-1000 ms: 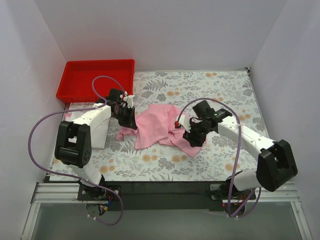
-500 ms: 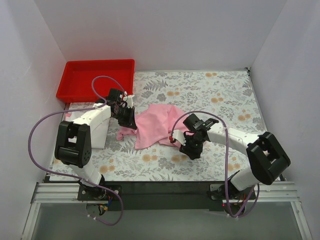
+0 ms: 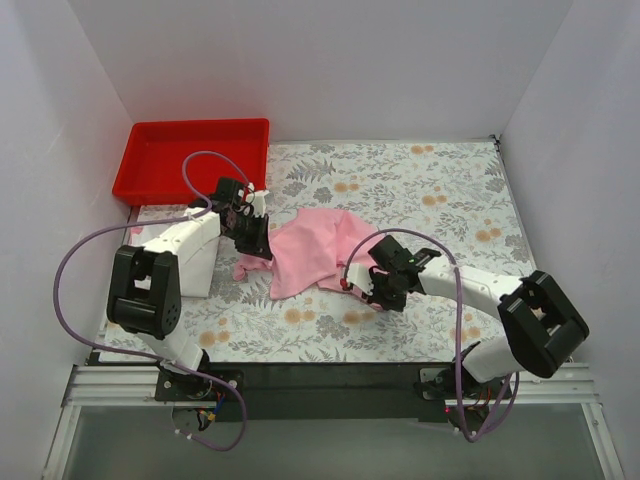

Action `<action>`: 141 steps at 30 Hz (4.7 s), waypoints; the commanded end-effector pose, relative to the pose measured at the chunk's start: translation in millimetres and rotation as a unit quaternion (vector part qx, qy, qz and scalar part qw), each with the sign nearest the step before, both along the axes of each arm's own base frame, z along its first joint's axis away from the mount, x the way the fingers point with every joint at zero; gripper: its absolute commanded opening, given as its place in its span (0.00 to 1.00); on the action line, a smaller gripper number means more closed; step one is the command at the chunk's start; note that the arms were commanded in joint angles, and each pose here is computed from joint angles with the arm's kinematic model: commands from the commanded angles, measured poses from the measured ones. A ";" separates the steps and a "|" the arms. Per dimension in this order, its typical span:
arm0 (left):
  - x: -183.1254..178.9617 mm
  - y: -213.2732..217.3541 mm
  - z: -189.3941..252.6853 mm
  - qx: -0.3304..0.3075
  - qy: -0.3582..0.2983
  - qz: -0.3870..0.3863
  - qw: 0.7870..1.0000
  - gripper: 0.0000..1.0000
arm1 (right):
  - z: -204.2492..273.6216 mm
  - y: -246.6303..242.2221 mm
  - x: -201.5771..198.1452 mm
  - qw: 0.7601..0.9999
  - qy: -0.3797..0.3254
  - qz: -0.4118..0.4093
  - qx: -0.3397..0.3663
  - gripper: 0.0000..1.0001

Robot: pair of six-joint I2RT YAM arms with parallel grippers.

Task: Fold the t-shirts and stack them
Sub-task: Flatten the tshirt out

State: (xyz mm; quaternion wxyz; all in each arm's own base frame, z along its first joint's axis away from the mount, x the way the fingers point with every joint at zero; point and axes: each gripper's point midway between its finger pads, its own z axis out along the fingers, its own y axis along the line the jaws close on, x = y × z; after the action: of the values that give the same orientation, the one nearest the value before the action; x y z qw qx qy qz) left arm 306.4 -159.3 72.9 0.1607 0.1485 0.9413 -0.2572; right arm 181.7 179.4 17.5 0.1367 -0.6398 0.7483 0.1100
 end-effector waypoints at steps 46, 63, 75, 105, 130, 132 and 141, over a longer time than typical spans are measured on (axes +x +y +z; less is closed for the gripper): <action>-107.5 -23.7 -68.6 0.130 -0.276 -0.450 0.839 0.36 | 38.2 -63.0 6.5 0.995 0.004 -0.097 0.027 0.01; -129.2 -35.9 3.7 0.067 -0.269 -0.465 0.841 0.34 | 35.8 -65.4 6.7 0.995 0.013 -0.094 0.020 0.01; -120.8 -48.1 -36.0 0.058 -0.264 -0.508 0.818 0.39 | 40.3 -64.4 6.8 0.995 0.019 -0.096 0.021 0.01; -105.5 -37.6 -35.0 0.078 -0.247 -0.519 0.814 0.36 | 39.5 -65.4 -0.6 0.996 0.030 -0.085 0.023 0.01; -60.8 -51.2 29.6 0.080 -0.254 -0.445 0.855 0.00 | 115.6 -77.4 58.1 0.985 -0.105 -0.115 0.070 0.01; -31.4 -65.4 82.6 0.065 -0.310 -0.393 0.863 0.00 | 149.7 -83.0 80.7 0.976 -0.156 -0.126 0.084 0.01; 71.8 -39.4 260.9 0.070 -0.514 -0.146 0.843 0.00 | 310.4 -142.9 168.6 0.898 -0.376 -0.204 0.100 0.01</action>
State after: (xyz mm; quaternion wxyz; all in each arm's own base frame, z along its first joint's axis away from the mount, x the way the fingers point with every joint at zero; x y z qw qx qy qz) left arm 358.2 -215.4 272.8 0.4885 0.4832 0.7157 -0.1251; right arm 326.0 57.7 271.0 0.4319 -0.4718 0.7679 -0.0355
